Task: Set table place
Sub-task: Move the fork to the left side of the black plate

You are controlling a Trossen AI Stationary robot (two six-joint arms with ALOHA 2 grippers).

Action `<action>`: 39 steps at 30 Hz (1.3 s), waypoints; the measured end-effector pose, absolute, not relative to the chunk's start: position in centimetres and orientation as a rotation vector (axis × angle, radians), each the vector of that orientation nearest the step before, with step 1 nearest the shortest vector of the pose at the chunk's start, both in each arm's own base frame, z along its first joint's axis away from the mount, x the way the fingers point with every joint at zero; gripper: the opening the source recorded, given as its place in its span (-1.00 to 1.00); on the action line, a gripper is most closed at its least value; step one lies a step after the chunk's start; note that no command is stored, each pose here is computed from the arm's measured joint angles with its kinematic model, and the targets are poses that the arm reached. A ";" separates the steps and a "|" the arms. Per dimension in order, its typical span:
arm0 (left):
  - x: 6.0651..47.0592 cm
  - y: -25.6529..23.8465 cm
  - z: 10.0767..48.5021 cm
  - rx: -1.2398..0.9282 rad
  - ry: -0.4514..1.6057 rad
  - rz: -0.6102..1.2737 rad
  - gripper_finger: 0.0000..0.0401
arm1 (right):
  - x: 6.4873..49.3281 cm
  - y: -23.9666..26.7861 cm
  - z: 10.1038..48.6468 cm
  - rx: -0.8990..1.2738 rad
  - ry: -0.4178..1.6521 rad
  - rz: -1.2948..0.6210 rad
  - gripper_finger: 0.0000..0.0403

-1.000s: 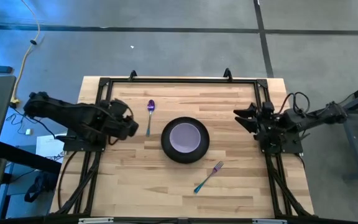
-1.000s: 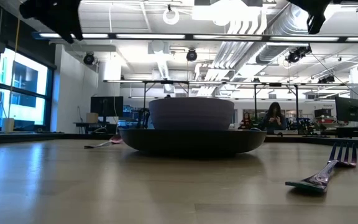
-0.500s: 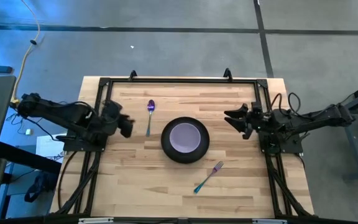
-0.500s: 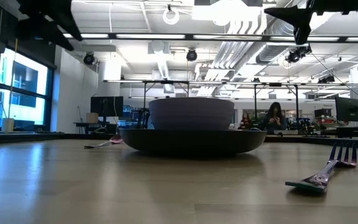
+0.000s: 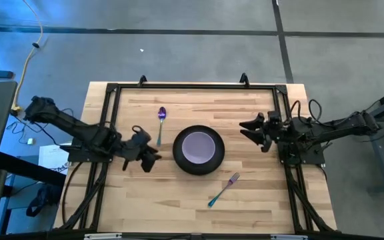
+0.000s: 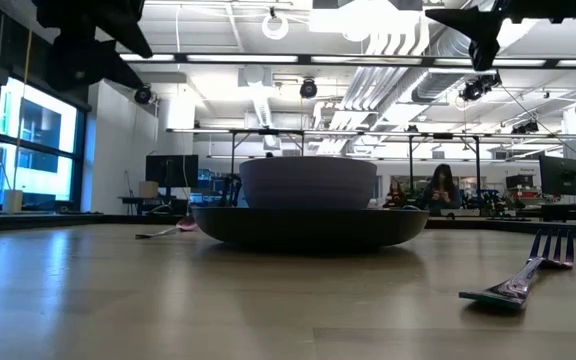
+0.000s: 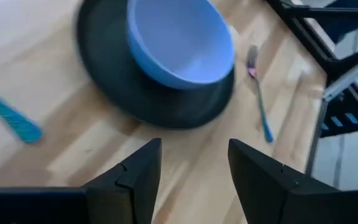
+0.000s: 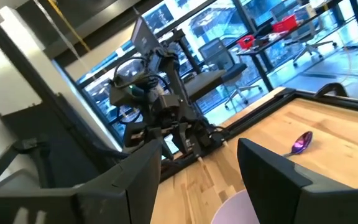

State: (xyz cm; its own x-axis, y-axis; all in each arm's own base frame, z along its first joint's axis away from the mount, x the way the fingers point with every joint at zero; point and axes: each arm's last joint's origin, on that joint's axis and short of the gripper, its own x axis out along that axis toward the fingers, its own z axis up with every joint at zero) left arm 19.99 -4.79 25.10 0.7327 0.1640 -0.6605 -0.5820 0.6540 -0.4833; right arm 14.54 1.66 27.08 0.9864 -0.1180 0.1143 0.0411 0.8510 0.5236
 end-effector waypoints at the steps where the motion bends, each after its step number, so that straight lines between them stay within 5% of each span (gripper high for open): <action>1: 20.3 -5.2 24.9 -0.751 0.614 0.442 -0.13 | 14.5 1.7 27.1 0.546 -0.141 -0.074 0.01; 21: 25.9 -10.4 22.4 -0.898 0.536 0.309 -0.13 | 14.6 2.2 26.7 0.538 -0.064 0.085 0.01; 39: 32.4 -12.8 21.7 -0.719 0.532 0.352 -0.13 | 14.0 2.3 26.4 0.670 0.012 0.149 0.01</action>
State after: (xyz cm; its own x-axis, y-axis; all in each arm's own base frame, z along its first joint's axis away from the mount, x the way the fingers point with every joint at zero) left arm 32.43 -12.81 21.66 0.8115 0.1231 -0.5712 -0.4775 0.7032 -0.5268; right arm 13.95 2.34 26.41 0.9893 0.1415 0.0364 -0.1335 0.7737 0.6193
